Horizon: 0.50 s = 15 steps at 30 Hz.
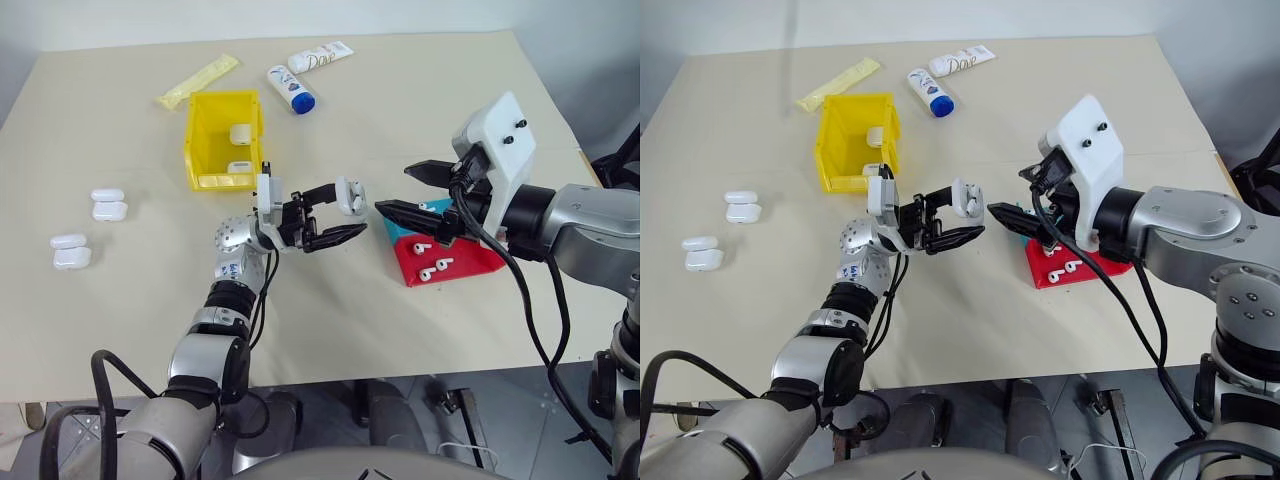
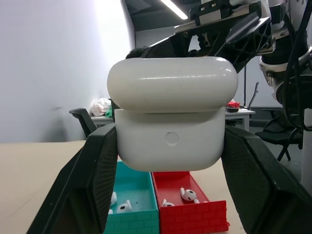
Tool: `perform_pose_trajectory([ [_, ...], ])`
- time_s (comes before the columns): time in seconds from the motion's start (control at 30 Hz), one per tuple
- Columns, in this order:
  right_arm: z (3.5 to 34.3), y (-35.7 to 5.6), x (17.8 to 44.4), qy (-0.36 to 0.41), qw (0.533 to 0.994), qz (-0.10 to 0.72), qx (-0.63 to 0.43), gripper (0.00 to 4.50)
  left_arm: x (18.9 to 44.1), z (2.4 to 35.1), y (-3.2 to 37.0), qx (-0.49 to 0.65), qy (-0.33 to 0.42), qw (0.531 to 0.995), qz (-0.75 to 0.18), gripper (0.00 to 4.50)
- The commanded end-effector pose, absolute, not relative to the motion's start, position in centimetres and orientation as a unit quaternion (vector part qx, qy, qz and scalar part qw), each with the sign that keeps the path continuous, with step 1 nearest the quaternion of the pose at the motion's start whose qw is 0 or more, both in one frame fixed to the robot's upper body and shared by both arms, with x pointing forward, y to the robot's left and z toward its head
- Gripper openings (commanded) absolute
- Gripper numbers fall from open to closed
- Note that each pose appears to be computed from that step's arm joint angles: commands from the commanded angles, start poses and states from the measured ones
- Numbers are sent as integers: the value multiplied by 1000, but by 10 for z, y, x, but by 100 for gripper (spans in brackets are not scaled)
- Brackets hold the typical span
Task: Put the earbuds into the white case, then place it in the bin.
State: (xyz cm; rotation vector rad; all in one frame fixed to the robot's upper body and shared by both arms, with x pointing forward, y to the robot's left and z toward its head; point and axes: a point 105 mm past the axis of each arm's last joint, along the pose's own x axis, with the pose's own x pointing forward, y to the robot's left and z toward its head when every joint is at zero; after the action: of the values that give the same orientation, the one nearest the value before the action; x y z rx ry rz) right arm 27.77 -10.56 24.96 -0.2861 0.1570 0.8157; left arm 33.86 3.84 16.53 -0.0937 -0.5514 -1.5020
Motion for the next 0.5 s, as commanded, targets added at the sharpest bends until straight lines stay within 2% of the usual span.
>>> perform_pose_trajectory([
  [0.03, 261, -101, 279, 43, 908, 393, -138, 345, 339, 174, 36, -38, -262, 688, -676, 279],
  [0.5, 253, -87, 278, 57, 897, 420, -125, 345, 339, 176, 33, -38, -266, 687, -675, 279],
])
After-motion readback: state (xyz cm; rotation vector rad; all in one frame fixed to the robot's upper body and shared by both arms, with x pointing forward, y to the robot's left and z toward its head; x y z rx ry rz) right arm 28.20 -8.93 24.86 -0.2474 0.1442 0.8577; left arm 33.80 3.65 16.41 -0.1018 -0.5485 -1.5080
